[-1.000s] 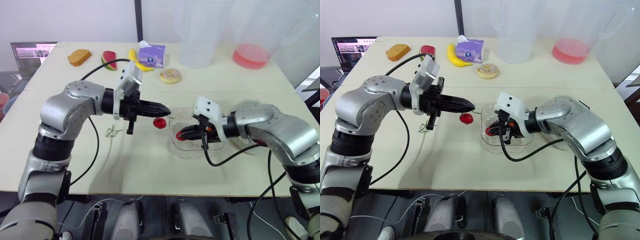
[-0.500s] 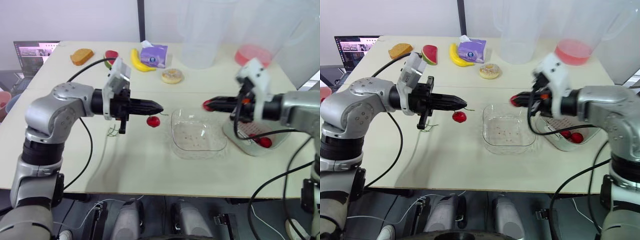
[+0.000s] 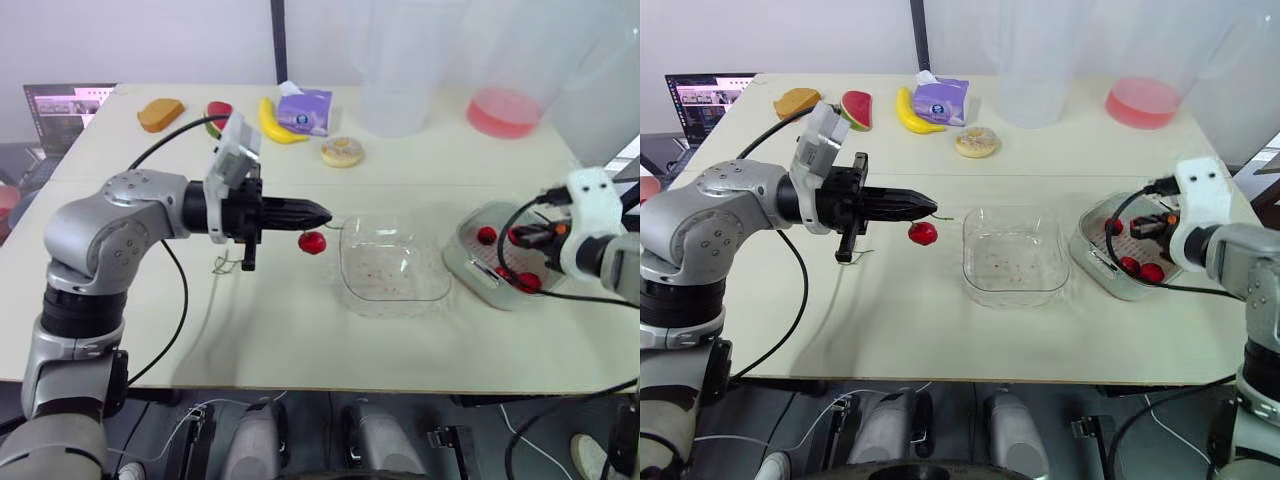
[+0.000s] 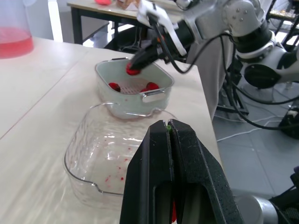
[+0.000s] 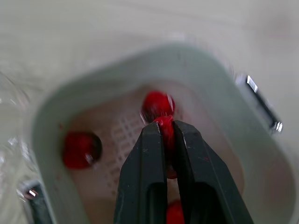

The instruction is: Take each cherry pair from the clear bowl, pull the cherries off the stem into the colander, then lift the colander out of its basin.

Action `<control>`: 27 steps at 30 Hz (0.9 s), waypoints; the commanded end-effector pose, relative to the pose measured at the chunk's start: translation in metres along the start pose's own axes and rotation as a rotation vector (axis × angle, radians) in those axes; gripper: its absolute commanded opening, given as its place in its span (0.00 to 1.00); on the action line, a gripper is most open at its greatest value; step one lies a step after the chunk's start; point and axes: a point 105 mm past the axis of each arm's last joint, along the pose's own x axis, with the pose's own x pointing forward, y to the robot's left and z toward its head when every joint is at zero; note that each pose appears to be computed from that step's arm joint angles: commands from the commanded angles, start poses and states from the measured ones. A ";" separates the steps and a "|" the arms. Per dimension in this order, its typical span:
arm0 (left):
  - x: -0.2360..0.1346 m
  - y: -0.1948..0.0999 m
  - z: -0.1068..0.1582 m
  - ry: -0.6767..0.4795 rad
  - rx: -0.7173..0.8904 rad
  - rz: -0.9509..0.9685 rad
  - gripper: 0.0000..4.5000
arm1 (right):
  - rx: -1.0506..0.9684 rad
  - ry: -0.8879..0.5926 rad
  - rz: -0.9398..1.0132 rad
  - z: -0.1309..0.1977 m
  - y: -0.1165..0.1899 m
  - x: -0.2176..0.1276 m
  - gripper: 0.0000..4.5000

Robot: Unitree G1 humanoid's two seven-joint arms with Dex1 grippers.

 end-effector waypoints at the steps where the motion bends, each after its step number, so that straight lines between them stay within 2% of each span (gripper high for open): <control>1: -0.002 -0.004 0.011 -0.022 0.037 -0.006 0.00 | 0.004 -0.073 -0.033 0.011 -0.007 -0.005 0.01; 3: -0.001 -0.004 0.011 -0.024 0.036 -0.008 0.00 | 0.035 -0.101 -0.048 0.015 -0.011 -0.005 0.01; 4: -0.001 -0.004 0.012 -0.023 0.035 -0.010 0.00 | 0.074 -0.156 -0.040 0.026 -0.012 -0.010 0.20; 5: -0.002 -0.003 0.012 -0.021 0.035 -0.012 0.00 | 0.110 -0.200 -0.014 0.035 -0.011 -0.014 0.27; 6: -0.002 -0.003 0.012 -0.021 0.035 -0.014 0.00 | 0.125 -0.229 0.005 0.041 -0.010 -0.018 0.40; 7: -0.002 -0.003 0.013 -0.020 0.036 -0.018 0.00 | 0.111 -0.244 0.031 0.046 -0.006 -0.022 0.48; 11: -0.001 -0.002 0.014 -0.020 0.036 -0.028 0.00 | 0.044 -0.247 0.148 0.055 0.013 -0.032 0.94; 12: 0.000 -0.002 0.014 -0.020 0.037 -0.030 0.00 | 0.017 -0.255 0.194 0.058 0.022 -0.035 0.99; 16: 0.002 -0.001 0.014 -0.018 0.038 -0.044 0.00 | -0.080 -0.287 0.400 0.064 0.063 -0.042 0.99; 18: 0.003 -0.001 0.015 -0.017 0.044 -0.059 0.00 | -0.160 -0.293 0.607 0.059 0.107 -0.047 0.99; 21: 0.006 -0.002 0.016 -0.014 0.055 -0.086 0.00 | -0.201 -0.291 0.838 0.051 0.157 -0.053 0.99; 27: 0.011 -0.007 0.018 -0.009 0.079 -0.147 0.00 | -0.226 -0.292 1.049 0.054 0.212 -0.054 0.99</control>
